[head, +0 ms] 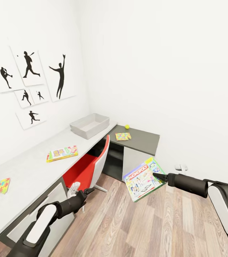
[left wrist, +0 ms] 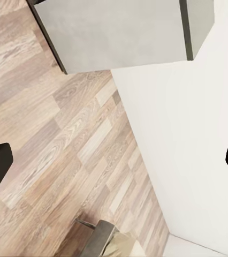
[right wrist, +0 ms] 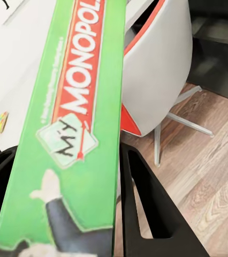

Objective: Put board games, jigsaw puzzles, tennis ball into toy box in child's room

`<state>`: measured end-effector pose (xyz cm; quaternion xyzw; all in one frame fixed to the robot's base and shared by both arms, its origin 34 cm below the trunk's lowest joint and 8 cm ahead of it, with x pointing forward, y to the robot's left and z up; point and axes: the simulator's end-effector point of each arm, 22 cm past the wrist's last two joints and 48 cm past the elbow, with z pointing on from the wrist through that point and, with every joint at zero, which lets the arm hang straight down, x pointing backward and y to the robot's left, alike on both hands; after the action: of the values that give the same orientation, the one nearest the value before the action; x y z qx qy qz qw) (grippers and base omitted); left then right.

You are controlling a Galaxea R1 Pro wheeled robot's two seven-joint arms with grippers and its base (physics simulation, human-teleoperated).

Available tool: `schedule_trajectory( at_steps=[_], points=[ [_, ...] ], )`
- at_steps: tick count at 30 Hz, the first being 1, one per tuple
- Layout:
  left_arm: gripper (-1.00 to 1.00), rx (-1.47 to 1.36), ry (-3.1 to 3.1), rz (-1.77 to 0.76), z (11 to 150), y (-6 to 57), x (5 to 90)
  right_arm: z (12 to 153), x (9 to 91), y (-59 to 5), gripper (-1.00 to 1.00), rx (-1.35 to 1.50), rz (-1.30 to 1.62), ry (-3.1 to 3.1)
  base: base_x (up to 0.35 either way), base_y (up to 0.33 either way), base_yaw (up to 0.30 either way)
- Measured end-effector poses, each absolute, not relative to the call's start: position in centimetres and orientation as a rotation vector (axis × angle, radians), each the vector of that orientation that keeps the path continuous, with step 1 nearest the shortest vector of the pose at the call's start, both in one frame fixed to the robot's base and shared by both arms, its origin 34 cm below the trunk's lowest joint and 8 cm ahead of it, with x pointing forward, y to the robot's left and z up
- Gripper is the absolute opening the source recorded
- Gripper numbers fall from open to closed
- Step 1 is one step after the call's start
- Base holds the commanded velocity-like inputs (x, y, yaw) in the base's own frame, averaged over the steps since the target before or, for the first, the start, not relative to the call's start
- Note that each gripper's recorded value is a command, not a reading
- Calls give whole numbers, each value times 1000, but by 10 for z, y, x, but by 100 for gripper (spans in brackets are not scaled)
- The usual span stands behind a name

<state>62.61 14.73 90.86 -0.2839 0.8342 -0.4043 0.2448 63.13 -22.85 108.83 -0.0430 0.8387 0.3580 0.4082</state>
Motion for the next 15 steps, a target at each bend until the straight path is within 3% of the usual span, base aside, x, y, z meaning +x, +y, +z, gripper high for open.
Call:
schedule_trajectory(
  at_steps=[15],
  points=[
    [100,-762,2280,-1103,910,144,626,1087,629,-227,-100,-107,912,2127,0,0,13]
  ],
)
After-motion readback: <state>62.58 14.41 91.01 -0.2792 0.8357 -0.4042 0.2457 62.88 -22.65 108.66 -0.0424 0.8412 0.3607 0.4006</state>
